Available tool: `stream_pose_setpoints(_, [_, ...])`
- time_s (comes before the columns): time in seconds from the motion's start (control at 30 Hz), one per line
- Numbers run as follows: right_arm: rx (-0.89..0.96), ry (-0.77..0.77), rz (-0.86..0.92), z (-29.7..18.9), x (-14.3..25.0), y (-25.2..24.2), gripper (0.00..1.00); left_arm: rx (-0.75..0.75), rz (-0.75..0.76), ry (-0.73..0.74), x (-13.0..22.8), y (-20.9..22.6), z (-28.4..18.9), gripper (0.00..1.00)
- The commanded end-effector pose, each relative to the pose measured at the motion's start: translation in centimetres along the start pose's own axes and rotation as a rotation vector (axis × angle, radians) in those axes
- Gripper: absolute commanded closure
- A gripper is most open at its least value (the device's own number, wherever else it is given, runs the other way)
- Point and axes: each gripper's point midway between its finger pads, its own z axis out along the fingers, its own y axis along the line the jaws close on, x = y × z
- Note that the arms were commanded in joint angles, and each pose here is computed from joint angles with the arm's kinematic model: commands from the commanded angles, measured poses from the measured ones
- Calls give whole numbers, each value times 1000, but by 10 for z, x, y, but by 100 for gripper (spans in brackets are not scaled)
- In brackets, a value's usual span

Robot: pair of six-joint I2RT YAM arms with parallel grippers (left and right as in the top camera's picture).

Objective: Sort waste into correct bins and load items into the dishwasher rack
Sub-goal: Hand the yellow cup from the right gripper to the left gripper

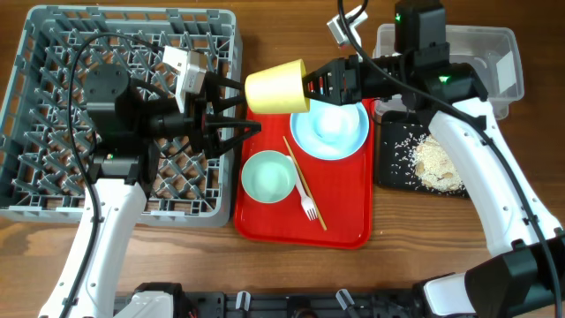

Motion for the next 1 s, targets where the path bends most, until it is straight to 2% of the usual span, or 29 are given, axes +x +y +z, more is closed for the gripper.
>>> stream_pose_setpoints(0.0, [-47, 48, 14, 11, 8, 4, 96, 10, 7, 2, -3, -3, 1, 14])
stream_pose_setpoints(0.1, [-54, 63, 12, 16, 12, 7, 96, 10, 7, 2, -3, -3, 1, 20])
stream_pose_setpoints(0.47, [-57, 75, 37, 20, 14, 8, 96, 10, 12, 1, -4, -3, 1, 29])
stream_pose_setpoints(0.97, [-55, 80, 55, 20, 17, 8, 96, 12, 34, -2, -6, -4, 1, 25])
